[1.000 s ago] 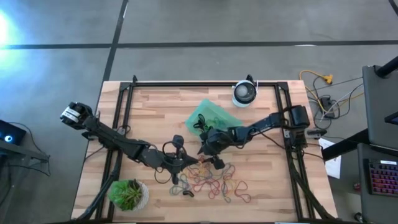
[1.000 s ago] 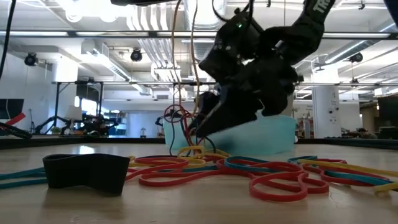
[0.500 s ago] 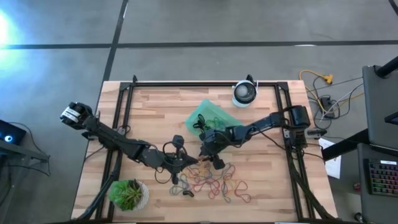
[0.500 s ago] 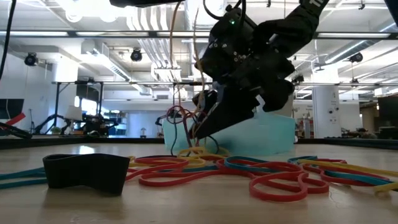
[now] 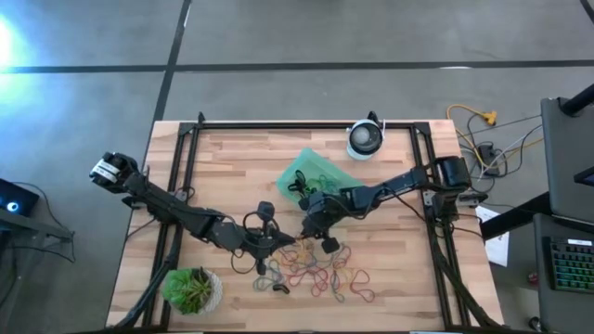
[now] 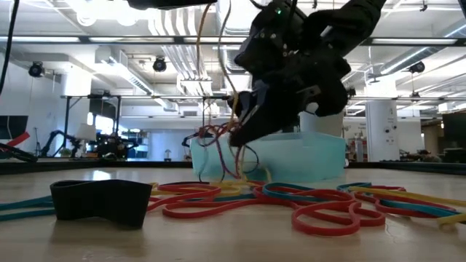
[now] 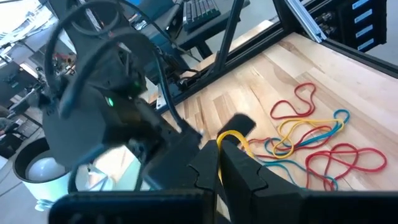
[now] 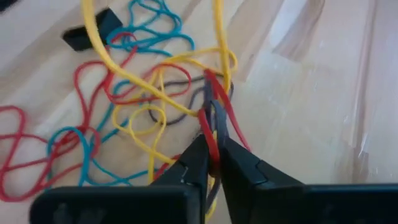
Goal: Pick and place rubber bands into bin
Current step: Put the yellow rubber band into the blue bin
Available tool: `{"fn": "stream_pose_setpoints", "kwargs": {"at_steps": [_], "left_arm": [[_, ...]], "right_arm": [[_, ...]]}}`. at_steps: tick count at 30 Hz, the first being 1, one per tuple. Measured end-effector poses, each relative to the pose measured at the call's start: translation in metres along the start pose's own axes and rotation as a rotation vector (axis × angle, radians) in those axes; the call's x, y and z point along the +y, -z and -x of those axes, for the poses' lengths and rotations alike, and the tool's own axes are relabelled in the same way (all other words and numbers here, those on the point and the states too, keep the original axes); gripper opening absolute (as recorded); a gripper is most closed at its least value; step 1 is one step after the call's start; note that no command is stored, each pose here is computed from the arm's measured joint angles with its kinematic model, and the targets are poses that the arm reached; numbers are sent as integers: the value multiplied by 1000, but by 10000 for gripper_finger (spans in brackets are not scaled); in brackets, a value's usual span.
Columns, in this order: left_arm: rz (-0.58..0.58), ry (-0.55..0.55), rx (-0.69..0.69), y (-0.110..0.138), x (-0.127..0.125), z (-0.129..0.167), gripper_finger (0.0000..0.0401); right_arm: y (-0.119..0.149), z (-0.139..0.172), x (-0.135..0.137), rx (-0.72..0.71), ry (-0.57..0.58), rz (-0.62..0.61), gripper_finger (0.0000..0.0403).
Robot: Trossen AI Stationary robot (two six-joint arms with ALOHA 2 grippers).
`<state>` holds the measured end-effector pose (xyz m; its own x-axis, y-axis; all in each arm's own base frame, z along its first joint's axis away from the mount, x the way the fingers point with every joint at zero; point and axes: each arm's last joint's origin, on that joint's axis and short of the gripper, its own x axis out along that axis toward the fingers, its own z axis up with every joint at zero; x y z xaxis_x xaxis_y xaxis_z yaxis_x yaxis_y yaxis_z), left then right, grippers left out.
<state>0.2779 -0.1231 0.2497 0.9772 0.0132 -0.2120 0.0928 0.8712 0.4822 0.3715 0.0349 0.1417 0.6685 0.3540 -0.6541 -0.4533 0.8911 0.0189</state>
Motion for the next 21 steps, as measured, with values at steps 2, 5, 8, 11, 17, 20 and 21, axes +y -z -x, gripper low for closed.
{"fn": "stream_pose_setpoints", "kwargs": {"at_steps": [2,5,8,11,17,20,21], "left_arm": [[-3,5,11,1,-1,0,0],[-6,19,45,5,-2,0,0],[11,34,84,10,-4,1,0],[14,51,126,14,-6,1,0],[36,101,179,20,-9,3,0],[67,144,212,24,-12,4,0],[80,156,218,26,-13,4,0]], "right_arm": [[-3,3,2,1,-4,11,16],[-6,9,6,7,-10,15,11],[-12,17,11,4,4,30,10],[-17,26,15,13,30,39,9],[-25,42,28,31,30,53,9],[-27,50,34,51,40,59,9],[-29,54,36,46,44,61,9]]}}
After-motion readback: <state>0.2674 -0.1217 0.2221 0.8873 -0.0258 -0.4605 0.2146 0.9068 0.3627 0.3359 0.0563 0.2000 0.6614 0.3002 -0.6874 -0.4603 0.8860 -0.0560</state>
